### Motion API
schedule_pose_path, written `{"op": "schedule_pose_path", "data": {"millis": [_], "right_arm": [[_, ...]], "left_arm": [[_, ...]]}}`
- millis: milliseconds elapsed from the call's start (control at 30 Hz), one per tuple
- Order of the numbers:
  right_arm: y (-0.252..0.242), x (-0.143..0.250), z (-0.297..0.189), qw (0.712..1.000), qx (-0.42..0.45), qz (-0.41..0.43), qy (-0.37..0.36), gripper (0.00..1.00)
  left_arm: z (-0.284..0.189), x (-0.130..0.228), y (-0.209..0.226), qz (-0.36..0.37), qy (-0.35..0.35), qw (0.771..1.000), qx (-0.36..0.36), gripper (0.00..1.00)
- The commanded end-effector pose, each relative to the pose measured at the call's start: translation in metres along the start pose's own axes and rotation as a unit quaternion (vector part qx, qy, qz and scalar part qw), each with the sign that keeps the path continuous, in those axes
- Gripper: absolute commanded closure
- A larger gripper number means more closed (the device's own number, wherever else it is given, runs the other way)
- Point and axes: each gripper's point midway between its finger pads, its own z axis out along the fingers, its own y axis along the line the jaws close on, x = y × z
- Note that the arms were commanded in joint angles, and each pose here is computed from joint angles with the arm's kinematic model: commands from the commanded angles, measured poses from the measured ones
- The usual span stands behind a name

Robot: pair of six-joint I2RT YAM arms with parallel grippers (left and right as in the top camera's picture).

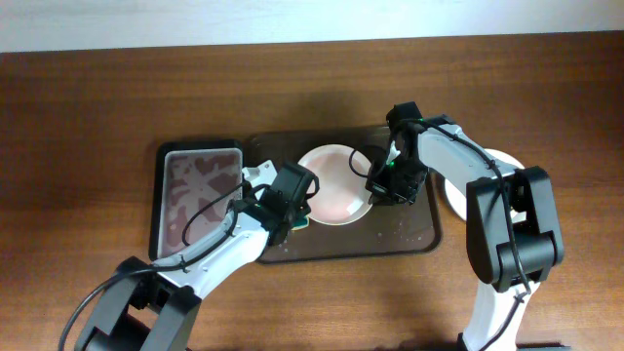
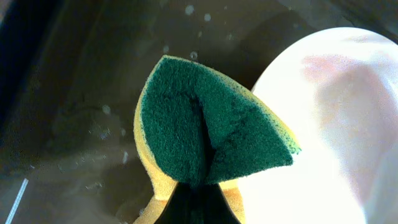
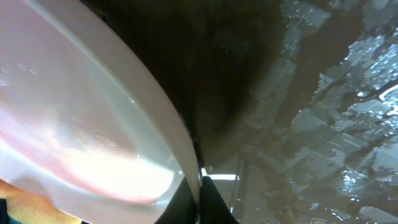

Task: Clean dirty plates on tray and stack at the side
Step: 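Carry the sponge left into the grey tub with the left gripper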

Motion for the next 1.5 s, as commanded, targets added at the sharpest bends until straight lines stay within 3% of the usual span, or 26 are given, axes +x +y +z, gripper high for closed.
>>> {"op": "schedule_pose_path", "data": {"millis": [0,267,400,567,667,767,933,1067,1233,1467], "right_arm": [[-0.004,0.001,0.004,1.0,0.01,-0.002,0.004,0.96],[-0.004,0.002,0.004,1.0,0.011,-0.006,0.006,0.96],[-0.004,0.002,0.004,1.0,0.011,-0.006,0.006,0.96],[-0.004,0.002,0.004,1.0,0.011,-0.006,0.006,0.96],[-0.005,0.002,0.004,1.0,0.013,-0.007,0.005,0.96],[-0.014,-0.001,0.004,0.999,0.037,-0.008,-0.004,0.88],[-0.019,0.0,0.005,0.997,0.049,-0.057,-0.003,0.96],[-0.025,0.006,0.01,0.994,0.054,-0.097,0.009,0.96],[-0.025,0.005,0.01,0.989,0.053,-0.135,0.009,0.96],[-0.016,-0.01,-0.02,0.987,0.033,-0.151,-0.033,0.96]], "left_arm": [[0.003,0.016,-0.008,-0.028,0.027,0.999,0.016,1.0],[0.005,-0.028,0.003,-0.006,-0.06,0.998,-0.006,1.0],[0.006,-0.047,0.007,-0.009,-0.073,0.997,-0.005,1.0],[-0.004,-0.059,-0.007,0.041,-0.084,0.996,0.012,1.0],[-0.015,-0.06,-0.023,0.065,-0.075,0.994,0.047,1.0],[-0.029,-0.055,-0.035,0.108,-0.057,0.989,0.082,1.0],[-0.048,-0.039,-0.016,0.178,-0.021,0.982,0.059,1.0],[-0.047,-0.024,0.007,0.186,0.019,0.982,0.02,1.0],[-0.044,-0.03,0.036,0.18,0.043,0.983,-0.015,1.0],[-0.05,-0.052,0.049,0.189,0.052,0.98,0.021,1.0]]}}
